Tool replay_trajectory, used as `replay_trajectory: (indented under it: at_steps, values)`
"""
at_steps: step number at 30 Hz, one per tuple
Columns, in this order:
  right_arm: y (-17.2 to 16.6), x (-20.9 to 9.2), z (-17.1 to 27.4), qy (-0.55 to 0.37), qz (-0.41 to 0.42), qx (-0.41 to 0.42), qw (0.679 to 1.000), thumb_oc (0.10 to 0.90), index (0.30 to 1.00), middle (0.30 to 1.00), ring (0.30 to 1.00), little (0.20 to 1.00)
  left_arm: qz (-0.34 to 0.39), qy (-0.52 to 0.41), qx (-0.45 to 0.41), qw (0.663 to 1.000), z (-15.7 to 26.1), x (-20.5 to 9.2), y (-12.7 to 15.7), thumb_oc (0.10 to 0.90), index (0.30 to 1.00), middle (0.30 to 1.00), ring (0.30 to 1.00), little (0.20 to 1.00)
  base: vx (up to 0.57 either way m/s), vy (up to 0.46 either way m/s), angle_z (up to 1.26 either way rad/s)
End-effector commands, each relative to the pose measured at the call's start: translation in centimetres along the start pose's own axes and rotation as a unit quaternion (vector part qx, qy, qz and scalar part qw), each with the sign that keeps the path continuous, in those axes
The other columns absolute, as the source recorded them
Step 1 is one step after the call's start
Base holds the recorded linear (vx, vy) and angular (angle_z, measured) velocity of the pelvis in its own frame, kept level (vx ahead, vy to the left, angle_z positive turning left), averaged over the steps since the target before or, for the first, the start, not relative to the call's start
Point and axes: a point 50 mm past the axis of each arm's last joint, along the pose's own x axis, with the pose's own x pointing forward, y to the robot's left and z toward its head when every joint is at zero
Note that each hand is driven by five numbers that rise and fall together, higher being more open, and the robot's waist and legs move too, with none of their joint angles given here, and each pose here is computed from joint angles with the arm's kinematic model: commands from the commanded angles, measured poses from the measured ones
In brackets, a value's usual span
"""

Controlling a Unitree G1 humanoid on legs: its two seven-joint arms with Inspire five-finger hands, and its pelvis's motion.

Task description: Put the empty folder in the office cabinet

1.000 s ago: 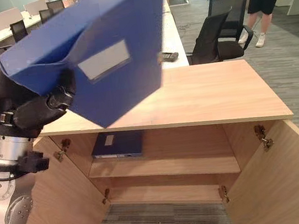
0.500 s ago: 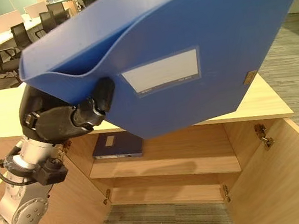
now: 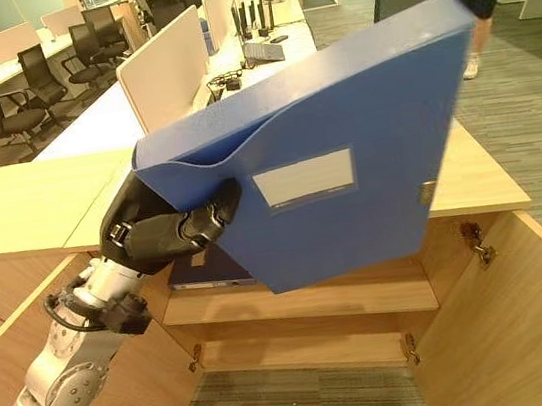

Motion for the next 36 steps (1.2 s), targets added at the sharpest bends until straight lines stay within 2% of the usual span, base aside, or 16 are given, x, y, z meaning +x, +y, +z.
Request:
replay_trajectory:
  at_steps: [1,7,10,12,14,15,16,18,19,20,23,26,36]
  values:
    - [1.2,0.4,6.4,-0.099,0.019,0.044,0.994,0.800,0.900,0.900,0.900,0.900,-0.018,-0.129,0.012,0.991,4.9,1.9,-0.1,0.400,0.300,0.300,0.300,0.300,0.01,0.016,-0.04]
    - [0.4,-0.7,10.9,-0.202,0.024,0.112,0.973,0.800,0.900,0.900,0.900,0.900,0.018,-0.077,0.024,0.997,3.4,0.3,1.5,0.400,0.300,0.300,0.300,0.300,0.00,0.005,-0.02]
    - [-0.7,-2.1,14.0,-0.282,0.022,0.131,0.950,0.800,0.900,0.900,0.900,0.900,0.040,-0.050,0.035,0.997,2.6,-0.6,2.5,0.400,0.300,0.300,0.300,0.300,0.01,0.005,-0.01]
    - [-2.3,-4.1,16.7,-0.359,0.015,0.150,0.921,0.800,0.900,0.900,0.900,0.900,0.059,-0.022,0.042,0.997,1.7,-1.5,3.5,0.400,0.300,0.300,0.300,0.300,0.02,0.022,-0.06]
    - [-2.9,-4.8,17.4,-0.383,0.012,0.154,0.911,0.800,0.900,0.900,0.900,0.900,0.067,-0.012,0.047,0.997,1.5,-1.9,3.9,0.400,0.300,0.300,0.300,0.300,0.01,0.008,-0.02]
    - [-3.8,-5.9,18.4,-0.415,0.007,0.161,0.896,0.800,0.900,0.900,0.900,0.900,0.069,-0.001,0.051,0.996,1.2,-2.3,4.2,0.400,0.300,0.300,0.300,0.300,0.00,0.000,0.00]
    - [-3.8,-5.9,18.4,-0.415,0.007,0.161,0.896,0.800,0.900,0.900,0.900,0.900,0.069,-0.001,0.050,0.996,1.2,-2.3,4.2,0.400,0.300,0.300,0.300,0.300,0.00,0.000,0.00]
    - [-5.0,-7.3,19.5,-0.454,0.000,0.174,0.874,0.800,0.900,0.900,0.900,0.900,0.068,0.015,0.059,0.996,1.1,-2.8,4.6,0.400,0.300,0.300,0.300,0.300,0.00,0.000,0.00]
    - [-5.0,-7.3,19.5,-0.453,0.000,0.174,0.874,0.800,0.900,0.900,0.900,0.900,0.068,0.015,0.059,0.996,1.1,-2.8,4.6,0.400,0.300,0.300,0.300,0.300,0.00,0.000,0.00]
    - [-5.3,-8.2,20.3,-0.476,0.006,0.184,0.860,0.800,0.900,0.900,0.900,0.900,0.065,0.023,0.066,0.995,1.2,-3.0,4.8,0.400,0.300,0.300,0.300,0.300,0.00,0.000,0.00]
    - [-5.6,-9.0,21.1,-0.497,0.013,0.190,0.847,0.800,0.900,0.900,0.900,0.900,0.060,0.033,0.078,0.995,1.4,-3.0,5.0,0.400,0.300,0.300,0.300,0.300,0.00,0.000,0.00]
    - [-5.8,-10.6,22.5,-0.536,0.039,0.200,0.820,0.800,0.900,0.900,0.900,0.900,0.056,0.046,0.105,0.992,2.0,-3.2,5.7,0.400,0.300,0.300,0.300,0.300,0.00,0.000,0.00]
    - [-5.0,-13.1,24.0,-0.581,0.117,0.183,0.784,0.800,0.900,0.900,0.900,0.900,0.039,0.056,0.150,0.986,3.2,-3.0,6.6,0.400,0.300,0.300,0.300,0.300,0.00,0.000,0.00]
